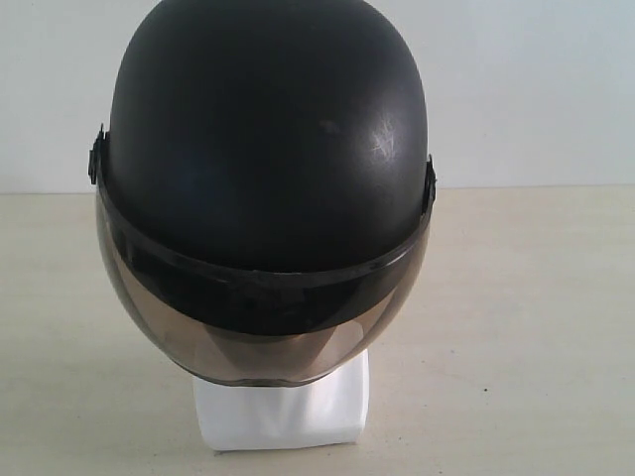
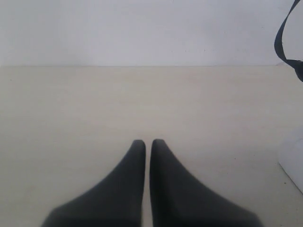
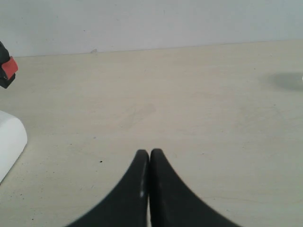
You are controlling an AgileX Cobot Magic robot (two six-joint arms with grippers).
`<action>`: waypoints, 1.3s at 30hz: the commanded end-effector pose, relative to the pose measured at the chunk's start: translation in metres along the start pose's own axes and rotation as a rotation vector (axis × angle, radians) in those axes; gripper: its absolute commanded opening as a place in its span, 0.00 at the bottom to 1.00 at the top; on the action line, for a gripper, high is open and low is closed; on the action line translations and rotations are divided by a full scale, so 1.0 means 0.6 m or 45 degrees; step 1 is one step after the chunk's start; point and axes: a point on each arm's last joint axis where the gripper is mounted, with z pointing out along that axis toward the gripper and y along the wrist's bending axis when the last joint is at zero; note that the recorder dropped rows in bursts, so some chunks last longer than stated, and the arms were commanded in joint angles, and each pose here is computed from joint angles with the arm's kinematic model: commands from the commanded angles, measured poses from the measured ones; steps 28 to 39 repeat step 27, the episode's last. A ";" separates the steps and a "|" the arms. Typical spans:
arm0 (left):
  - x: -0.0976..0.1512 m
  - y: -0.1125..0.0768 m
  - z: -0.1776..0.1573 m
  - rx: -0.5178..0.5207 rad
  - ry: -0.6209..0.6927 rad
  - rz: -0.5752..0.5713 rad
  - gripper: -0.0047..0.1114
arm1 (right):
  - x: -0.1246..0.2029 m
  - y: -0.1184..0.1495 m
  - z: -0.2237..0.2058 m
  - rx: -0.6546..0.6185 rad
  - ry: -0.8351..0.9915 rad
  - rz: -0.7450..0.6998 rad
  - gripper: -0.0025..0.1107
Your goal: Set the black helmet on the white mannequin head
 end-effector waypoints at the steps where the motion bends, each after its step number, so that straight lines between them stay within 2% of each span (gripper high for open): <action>1: 0.002 -0.001 0.000 0.009 0.004 -0.012 0.08 | -0.002 0.000 -0.001 0.000 -0.021 -0.001 0.02; 39: 0.002 -0.001 0.000 0.009 0.004 -0.012 0.08 | -0.003 0.000 -0.001 0.000 -0.027 0.000 0.02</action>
